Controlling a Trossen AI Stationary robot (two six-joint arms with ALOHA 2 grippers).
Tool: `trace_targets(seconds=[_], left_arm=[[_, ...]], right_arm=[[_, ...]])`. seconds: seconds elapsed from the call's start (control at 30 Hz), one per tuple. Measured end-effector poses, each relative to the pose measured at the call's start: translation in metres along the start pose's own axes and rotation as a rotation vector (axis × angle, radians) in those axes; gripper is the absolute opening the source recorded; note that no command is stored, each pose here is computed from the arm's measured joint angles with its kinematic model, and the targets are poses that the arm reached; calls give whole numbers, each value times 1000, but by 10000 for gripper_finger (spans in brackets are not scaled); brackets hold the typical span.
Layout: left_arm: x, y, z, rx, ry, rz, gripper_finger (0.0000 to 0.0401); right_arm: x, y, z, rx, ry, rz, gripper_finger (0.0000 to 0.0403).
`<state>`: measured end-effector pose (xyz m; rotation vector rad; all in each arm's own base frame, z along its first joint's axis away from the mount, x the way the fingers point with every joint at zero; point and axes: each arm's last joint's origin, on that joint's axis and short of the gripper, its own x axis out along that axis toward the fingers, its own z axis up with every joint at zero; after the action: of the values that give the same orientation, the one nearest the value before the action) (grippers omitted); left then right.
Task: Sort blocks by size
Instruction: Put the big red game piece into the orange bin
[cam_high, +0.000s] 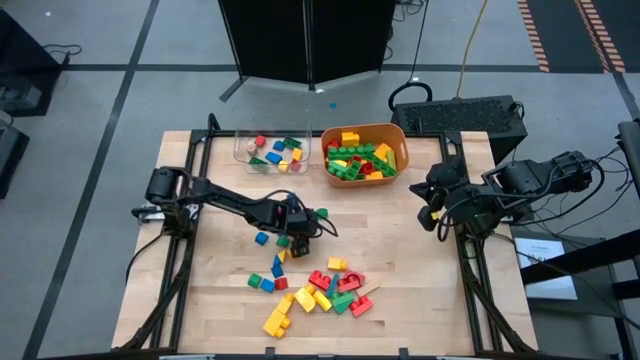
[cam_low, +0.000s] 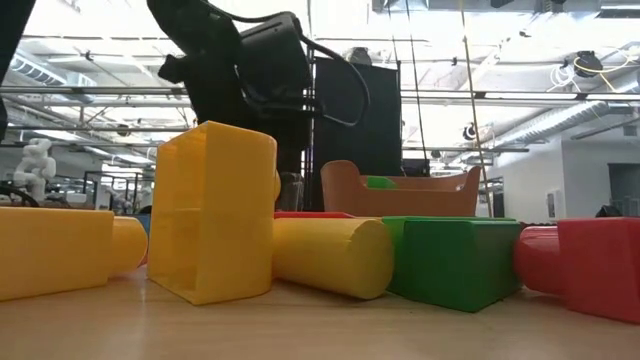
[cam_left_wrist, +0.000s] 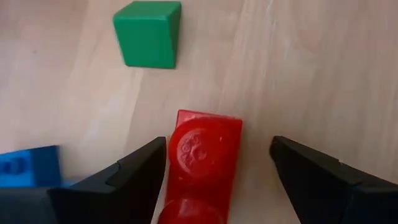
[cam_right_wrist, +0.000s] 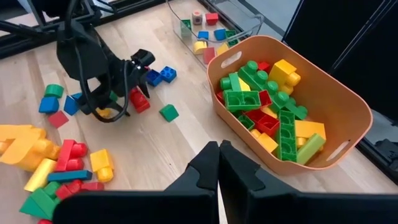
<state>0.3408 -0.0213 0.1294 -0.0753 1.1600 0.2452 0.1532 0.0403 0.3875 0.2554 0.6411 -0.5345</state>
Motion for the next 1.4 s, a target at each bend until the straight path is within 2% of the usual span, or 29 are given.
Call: trace_targets(seconds=[0.13,0.2,0.3,0.33,0.47,0.67,0.83,0.93,1.07,1.17,1.33,1.4], left_arm=[[4,-1,-1,-37,16,-7,261],[3,0,0,-87,14,-15,218],[0,2,2,-167,12,-28,130],[-1,3,3,-198,11,-30,120],[-7,6,17,-287,-71,-49,120],[-41,23,68,-352,-317,-50,120],[-85,60,123,-348,-622,71,120],[-93,90,147,-348,-767,129,120],[-80,125,158,-395,-795,158,120],[-63,138,162,-378,-766,140,120],[-39,147,167,-247,-712,127,121],[-40,147,171,-182,-723,140,159]], right_arm=[[0,0,0,-4,1,-2,4],[0,0,0,-4,1,-2,4],[0,0,0,-6,2,-3,4],[0,0,0,-8,3,-3,4],[0,-1,-1,-15,2,-14,4],[0,-1,-1,-18,4,-16,4],[0,-2,-1,-19,-9,-30,4],[0,-2,0,-19,-29,-52,4],[0,-2,0,-25,-31,-55,4],[0,-2,0,-25,-31,-55,4],[0,-2,0,-25,-31,-54,4],[0,-2,0,-25,-29,-52,4]])
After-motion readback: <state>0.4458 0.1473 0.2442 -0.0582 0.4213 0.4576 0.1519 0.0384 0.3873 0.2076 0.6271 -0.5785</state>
